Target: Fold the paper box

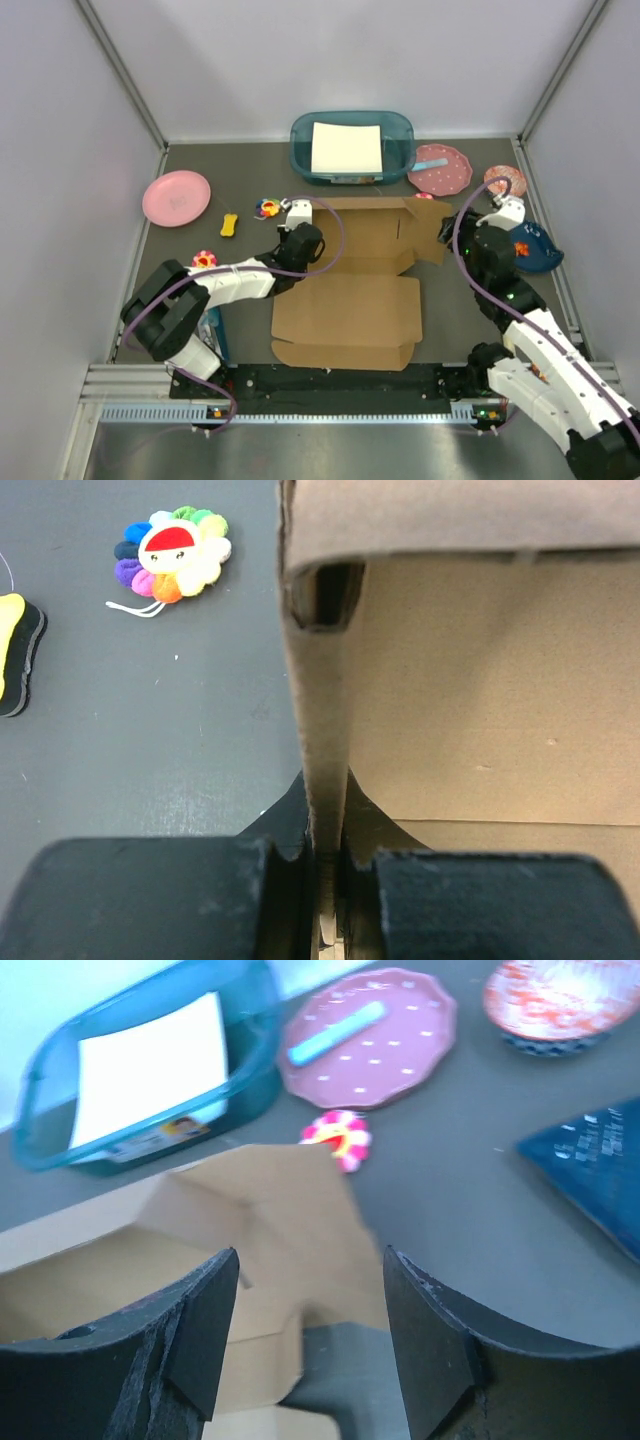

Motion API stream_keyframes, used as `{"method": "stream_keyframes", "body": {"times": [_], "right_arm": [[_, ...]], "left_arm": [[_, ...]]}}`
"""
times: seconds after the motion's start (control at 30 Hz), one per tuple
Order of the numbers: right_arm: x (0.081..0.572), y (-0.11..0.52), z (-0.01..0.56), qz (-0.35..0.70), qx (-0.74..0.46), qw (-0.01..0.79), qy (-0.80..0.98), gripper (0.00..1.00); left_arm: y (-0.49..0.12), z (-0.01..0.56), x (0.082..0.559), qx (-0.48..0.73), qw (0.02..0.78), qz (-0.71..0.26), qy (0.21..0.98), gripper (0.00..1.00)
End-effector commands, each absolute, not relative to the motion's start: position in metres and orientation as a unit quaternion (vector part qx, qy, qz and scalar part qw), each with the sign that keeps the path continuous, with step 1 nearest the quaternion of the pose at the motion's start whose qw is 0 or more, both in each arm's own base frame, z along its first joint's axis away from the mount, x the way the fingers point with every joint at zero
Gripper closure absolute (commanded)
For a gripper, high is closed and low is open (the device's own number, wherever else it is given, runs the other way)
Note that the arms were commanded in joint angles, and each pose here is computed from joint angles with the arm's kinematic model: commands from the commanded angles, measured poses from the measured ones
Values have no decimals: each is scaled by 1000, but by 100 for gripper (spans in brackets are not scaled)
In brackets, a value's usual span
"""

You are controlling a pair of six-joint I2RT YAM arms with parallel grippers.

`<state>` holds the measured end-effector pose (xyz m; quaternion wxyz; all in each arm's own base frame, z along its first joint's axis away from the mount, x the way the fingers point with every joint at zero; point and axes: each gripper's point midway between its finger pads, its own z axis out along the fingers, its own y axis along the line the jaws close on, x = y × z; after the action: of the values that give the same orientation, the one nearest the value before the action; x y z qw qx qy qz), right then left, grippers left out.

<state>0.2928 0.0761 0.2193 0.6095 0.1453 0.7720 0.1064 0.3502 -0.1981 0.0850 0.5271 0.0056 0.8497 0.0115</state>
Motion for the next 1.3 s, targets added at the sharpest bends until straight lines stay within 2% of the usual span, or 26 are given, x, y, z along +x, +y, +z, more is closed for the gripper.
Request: {"method": "stream_keyframes", "body": {"times": [0.0, 0.2, 0.57, 0.67, 0.77, 0.8, 0.9, 1.27], "right_arm": [[302, 48, 191, 73, 190, 604, 770, 40], [321, 52, 168, 65, 180, 607, 772, 41], [344, 41, 158, 51, 190, 626, 755, 41], [350, 51, 150, 66, 173, 622, 761, 44], [351, 60, 146, 83, 158, 616, 768, 56], [349, 61, 143, 88, 156, 613, 770, 63], [342, 65, 144, 104, 152, 609, 771, 74], [289, 97, 156, 198, 108, 584, 780, 100]], "left_arm": [[-193, 77, 343, 28, 519, 22, 854, 100], [-195, 76, 342, 36, 520, 13, 853, 100], [-202, 76, 340, 52, 522, -7, 852, 100], [-203, 76, 340, 54, 522, -9, 851, 100], [-204, 77, 340, 57, 523, -8, 851, 100], [-204, 77, 340, 57, 523, -8, 851, 100], [-202, 75, 341, 54, 523, -3, 851, 100], [-189, 80, 345, 14, 536, 22, 844, 100]]}}
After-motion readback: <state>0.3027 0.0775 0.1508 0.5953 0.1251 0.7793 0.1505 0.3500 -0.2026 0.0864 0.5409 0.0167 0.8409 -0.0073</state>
